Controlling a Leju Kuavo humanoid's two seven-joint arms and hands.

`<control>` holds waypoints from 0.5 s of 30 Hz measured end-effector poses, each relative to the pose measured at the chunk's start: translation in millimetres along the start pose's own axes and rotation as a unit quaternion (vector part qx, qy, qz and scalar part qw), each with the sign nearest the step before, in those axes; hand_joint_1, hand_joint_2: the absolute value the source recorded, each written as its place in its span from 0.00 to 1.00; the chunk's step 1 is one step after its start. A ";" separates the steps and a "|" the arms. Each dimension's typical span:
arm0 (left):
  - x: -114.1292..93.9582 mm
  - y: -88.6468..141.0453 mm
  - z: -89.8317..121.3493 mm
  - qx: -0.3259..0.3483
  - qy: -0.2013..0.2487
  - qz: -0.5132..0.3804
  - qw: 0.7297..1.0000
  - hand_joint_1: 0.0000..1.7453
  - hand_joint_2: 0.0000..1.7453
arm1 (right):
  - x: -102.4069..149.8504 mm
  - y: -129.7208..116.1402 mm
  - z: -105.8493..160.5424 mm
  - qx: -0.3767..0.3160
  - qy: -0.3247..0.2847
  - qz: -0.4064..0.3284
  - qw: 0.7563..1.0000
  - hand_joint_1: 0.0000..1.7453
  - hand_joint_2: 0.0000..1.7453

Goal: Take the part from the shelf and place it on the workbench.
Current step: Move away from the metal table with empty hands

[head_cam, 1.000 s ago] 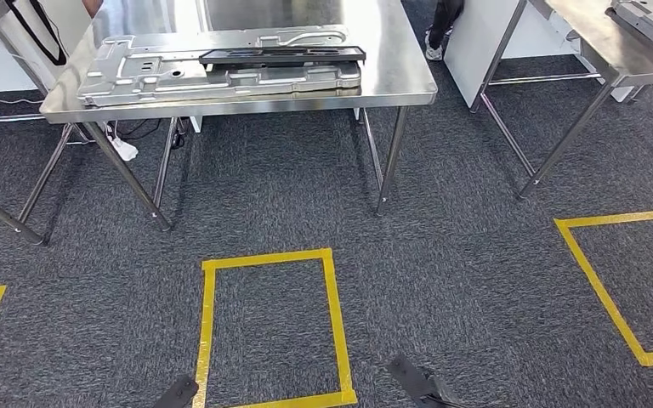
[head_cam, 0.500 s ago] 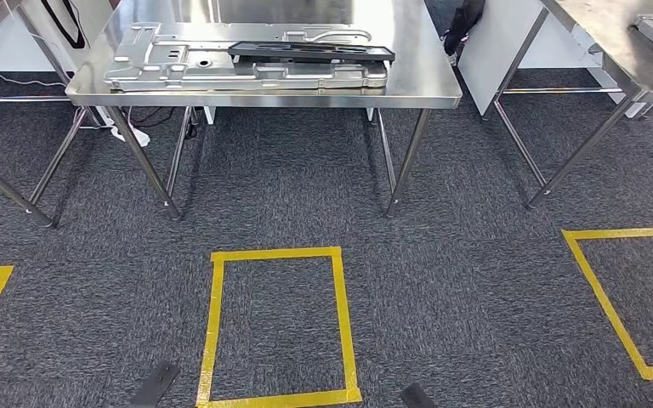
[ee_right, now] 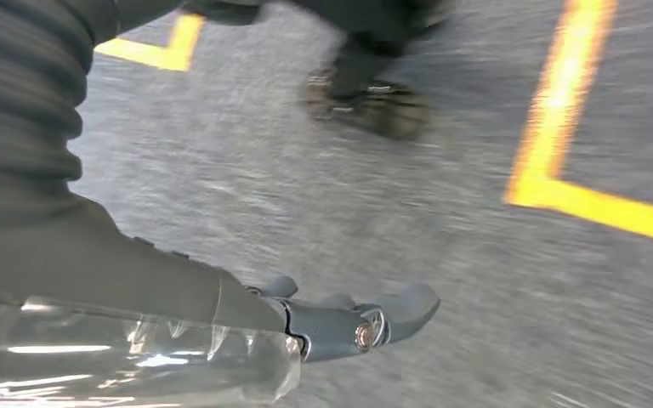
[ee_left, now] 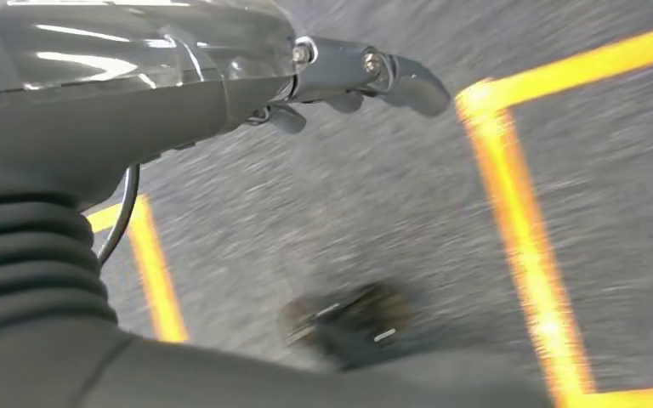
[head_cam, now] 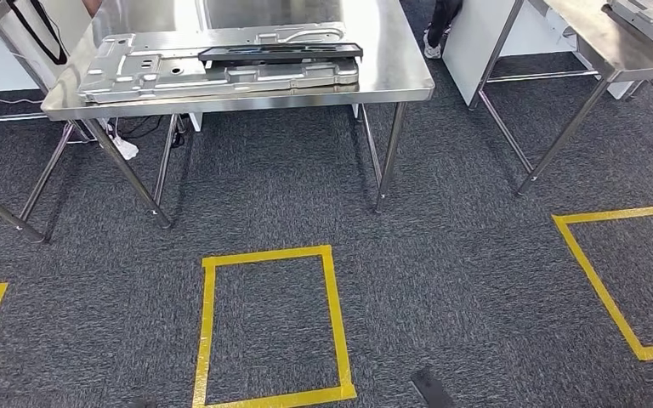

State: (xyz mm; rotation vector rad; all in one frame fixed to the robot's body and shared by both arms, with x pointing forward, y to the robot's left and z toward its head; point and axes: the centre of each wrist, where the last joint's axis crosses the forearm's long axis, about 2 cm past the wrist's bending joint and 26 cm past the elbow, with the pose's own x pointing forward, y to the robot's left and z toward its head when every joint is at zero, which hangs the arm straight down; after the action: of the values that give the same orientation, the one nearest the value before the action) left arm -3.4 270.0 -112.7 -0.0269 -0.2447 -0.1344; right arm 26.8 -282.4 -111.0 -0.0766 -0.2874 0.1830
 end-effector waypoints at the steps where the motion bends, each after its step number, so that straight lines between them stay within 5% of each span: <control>1: -11.3 -1.1 2.4 -0.002 0.015 0.005 1.000 0.00 0.00 | 10.5 -1.9 -1.6 0.000 -0.015 -0.006 1.000 0.00 1.00; 5: -46.4 -2.3 11.6 -0.001 0.064 0.031 0.997 0.00 1.00 | 33.4 -8.3 -3.9 0.004 -0.047 -0.034 0.998 0.00 1.00; 8: -39.1 1.7 9.7 0.005 0.055 0.055 0.997 0.00 1.00 | 15.8 -6.6 -1.0 0.016 -0.027 -0.052 0.998 0.00 1.00; 15: 46.0 18.2 -4.2 0.019 -0.057 0.069 0.996 0.00 1.00 | -73.0 7.0 20.4 0.033 0.087 -0.066 0.993 0.00 1.00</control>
State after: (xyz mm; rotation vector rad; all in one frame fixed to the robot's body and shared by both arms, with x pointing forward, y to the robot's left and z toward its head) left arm 44.2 281.8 -105.8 -0.0146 -0.3585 0.0098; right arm -49.0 -288.4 -112.2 -0.0068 -0.1123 0.0539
